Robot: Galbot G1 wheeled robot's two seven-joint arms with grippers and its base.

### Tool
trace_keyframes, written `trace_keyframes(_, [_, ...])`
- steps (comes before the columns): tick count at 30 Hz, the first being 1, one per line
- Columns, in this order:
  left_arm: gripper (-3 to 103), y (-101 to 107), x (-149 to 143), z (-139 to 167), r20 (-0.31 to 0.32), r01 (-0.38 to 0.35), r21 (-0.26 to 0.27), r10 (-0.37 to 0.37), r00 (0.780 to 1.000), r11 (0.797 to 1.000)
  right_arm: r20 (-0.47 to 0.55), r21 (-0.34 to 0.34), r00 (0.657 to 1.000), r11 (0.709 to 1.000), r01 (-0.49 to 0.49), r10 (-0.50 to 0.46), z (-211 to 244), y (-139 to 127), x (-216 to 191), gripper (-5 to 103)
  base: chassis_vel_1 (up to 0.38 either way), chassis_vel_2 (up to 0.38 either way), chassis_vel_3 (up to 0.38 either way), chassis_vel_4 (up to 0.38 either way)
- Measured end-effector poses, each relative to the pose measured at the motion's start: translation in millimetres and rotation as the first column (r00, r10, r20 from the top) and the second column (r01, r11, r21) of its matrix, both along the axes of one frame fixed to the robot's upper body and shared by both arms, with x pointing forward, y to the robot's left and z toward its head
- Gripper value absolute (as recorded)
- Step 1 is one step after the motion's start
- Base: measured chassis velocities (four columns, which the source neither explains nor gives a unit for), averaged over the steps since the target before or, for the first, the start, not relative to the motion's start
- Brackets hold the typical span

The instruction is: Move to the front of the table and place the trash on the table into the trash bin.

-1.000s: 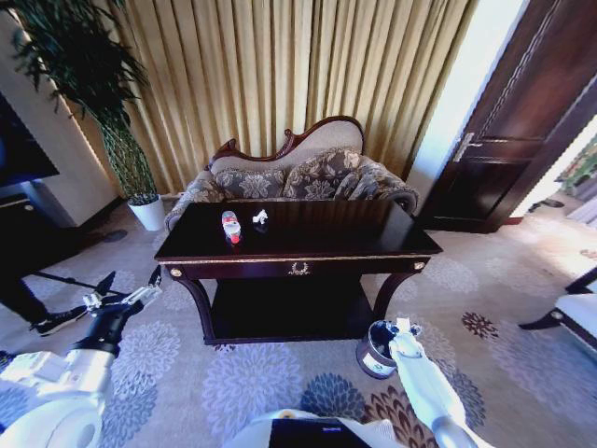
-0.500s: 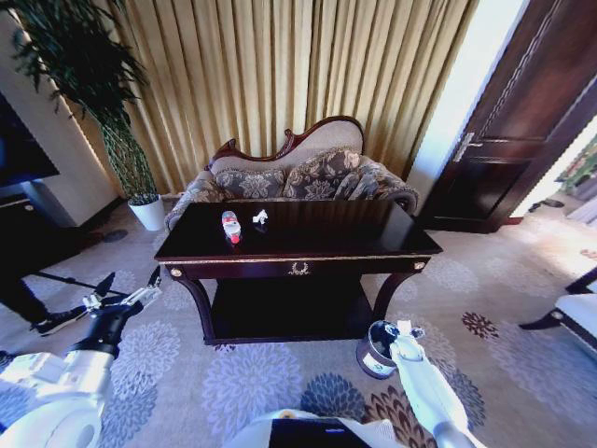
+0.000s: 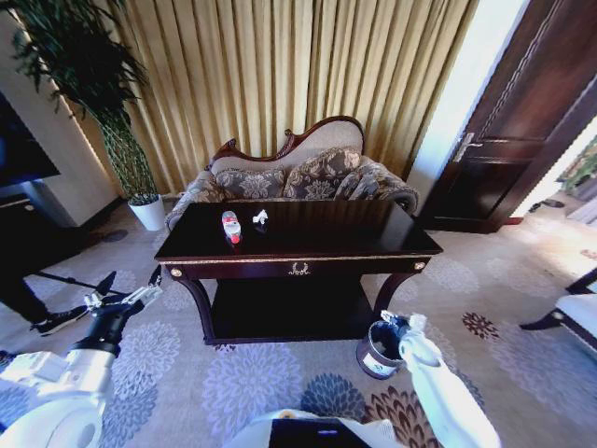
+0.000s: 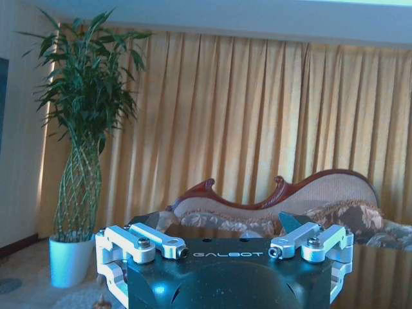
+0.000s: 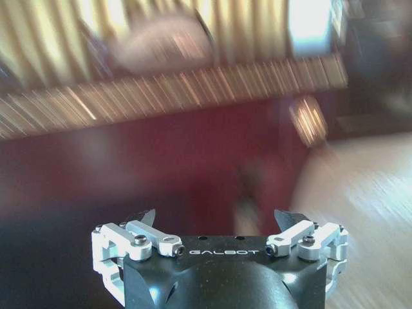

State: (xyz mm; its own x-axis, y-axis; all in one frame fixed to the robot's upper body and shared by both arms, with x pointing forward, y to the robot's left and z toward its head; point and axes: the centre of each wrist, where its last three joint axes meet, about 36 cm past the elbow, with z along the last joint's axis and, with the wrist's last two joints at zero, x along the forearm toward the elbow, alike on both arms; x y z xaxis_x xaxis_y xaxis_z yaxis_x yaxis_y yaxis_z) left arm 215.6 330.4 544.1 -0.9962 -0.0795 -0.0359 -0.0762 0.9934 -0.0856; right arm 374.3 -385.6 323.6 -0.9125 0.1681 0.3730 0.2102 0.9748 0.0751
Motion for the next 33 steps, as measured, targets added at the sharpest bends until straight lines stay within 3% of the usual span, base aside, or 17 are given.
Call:
trace_keyframes(2, [100, -0.8, 0.7, -0.2, 0.000, 0.003, 0.000, -0.003, 1.000, 1.000, 0.121, 0.004, 0.991, 0.998, -0.061, 0.060, 41.1, 19.0, -14.9, 100, 0.000, 0.000, 0.000, 0.000])
trace_keyframes(4, [100, -1.6, 1.2, -0.4, -0.003, 0.007, 0.000, -0.007, 1.000, 1.000, 0.244, -0.009, 0.959, 0.989, -0.146, 0.144, 88.2, 49.5, -33.3, 100, 0.000, 0.000, 0.000, 0.000])
trace_keyframes(7, [100, -1.7, 1.2, -0.5, -0.005, 0.007, 0.001, -0.007, 1.000, 1.000, 0.294, -0.045, 0.937, 0.982, -0.182, 0.188, 110.1, 67.2, -43.3, 100, 0.000, 0.000, 0.000, 0.000])
trace_keyframes(9, [100, -1.6, 0.6, -0.8, -0.009, 0.007, 0.003, -0.007, 1.000, 1.000, 0.346, -0.108, 0.906, 0.970, -0.219, 0.243, 134.6, 88.7, -52.8, 100, 0.000, 0.000, 0.000, 0.000])
trace_keyframes(15, [100, -0.9, 0.4, -0.4, -0.008, 0.003, 0.009, -0.003, 1.000, 1.000, 0.380, -0.148, 0.874, 0.952, -0.268, 0.305, 173.8, 107.5, -59.0, 100, 0.000, 0.000, 0.000, 0.000])
trace_keyframes(33, [100, -3.3, 0.3, -2.3, -0.029, -0.004, 0.015, 0.004, 1.000, 1.000, 0.345, -0.157, 0.876, 0.941, -0.300, 0.337, 185.6, 115.1, -61.3, 100, -0.057, 0.051, 0.050, -0.050])
